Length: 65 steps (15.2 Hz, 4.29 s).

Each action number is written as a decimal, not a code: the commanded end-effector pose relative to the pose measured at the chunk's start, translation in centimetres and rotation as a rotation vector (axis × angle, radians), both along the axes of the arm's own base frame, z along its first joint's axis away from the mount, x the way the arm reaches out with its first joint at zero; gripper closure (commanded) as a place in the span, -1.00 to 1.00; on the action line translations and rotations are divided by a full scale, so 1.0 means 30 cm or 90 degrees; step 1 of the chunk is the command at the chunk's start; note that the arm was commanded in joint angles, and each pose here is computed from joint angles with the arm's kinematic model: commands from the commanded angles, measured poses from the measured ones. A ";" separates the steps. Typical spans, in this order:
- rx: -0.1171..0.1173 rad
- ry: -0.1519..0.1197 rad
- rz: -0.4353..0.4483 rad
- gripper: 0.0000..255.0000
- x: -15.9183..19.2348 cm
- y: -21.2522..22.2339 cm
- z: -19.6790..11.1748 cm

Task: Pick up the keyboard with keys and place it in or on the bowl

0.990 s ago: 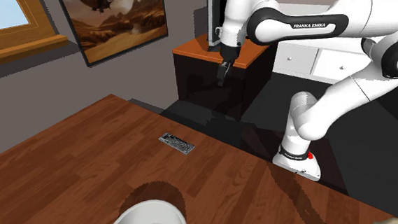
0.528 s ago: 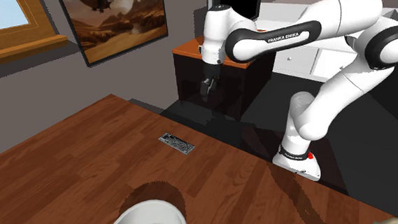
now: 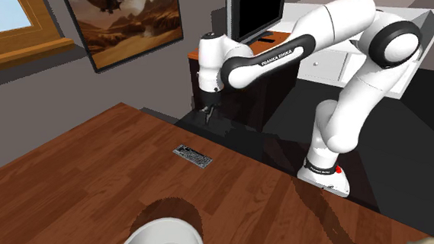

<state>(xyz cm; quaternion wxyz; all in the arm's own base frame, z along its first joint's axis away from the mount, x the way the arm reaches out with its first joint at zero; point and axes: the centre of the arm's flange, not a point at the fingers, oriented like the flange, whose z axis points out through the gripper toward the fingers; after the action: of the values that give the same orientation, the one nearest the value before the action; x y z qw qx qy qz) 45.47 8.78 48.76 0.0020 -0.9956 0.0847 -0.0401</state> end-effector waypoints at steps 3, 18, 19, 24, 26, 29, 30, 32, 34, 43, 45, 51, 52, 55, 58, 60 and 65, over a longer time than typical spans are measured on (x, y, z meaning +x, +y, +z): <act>0.017 0.013 -0.002 -1.00 0.103 0.086 -0.116; 0.041 0.032 -0.003 -1.00 0.261 0.220 -0.413; 0.041 0.032 -0.003 -1.00 0.261 0.220 -0.413; 0.041 0.032 -0.003 -1.00 0.261 0.220 -0.413; 0.041 0.032 -0.003 1.00 0.261 0.220 -0.413; 0.041 0.032 -0.003 1.00 0.261 0.221 -0.414; 0.041 0.032 -0.003 1.00 0.261 0.221 -0.414; 0.041 0.032 -0.003 1.00 0.259 0.220 -0.414; 0.041 0.032 -0.003 1.00 0.261 0.219 -0.417; 0.041 0.032 -0.003 1.00 0.261 0.220 -0.272; 0.041 0.032 -0.003 1.00 0.261 0.220 -0.237; 0.041 0.032 -0.003 1.00 0.261 0.220 -0.132; 0.041 0.032 -0.003 1.00 0.261 0.220 -0.114; 0.041 0.032 -0.003 1.00 0.261 0.220 -0.061; 0.041 0.032 -0.003 1.00 0.261 0.220 -0.009; 0.041 0.032 -0.003 1.00 0.261 0.220 0.027; 0.041 0.032 -0.003 1.00 0.261 0.220 0.104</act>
<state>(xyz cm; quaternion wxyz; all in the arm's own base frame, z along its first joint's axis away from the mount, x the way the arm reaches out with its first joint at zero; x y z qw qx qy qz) 53.30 15.39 51.49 0.0318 -0.9955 0.0886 -0.0124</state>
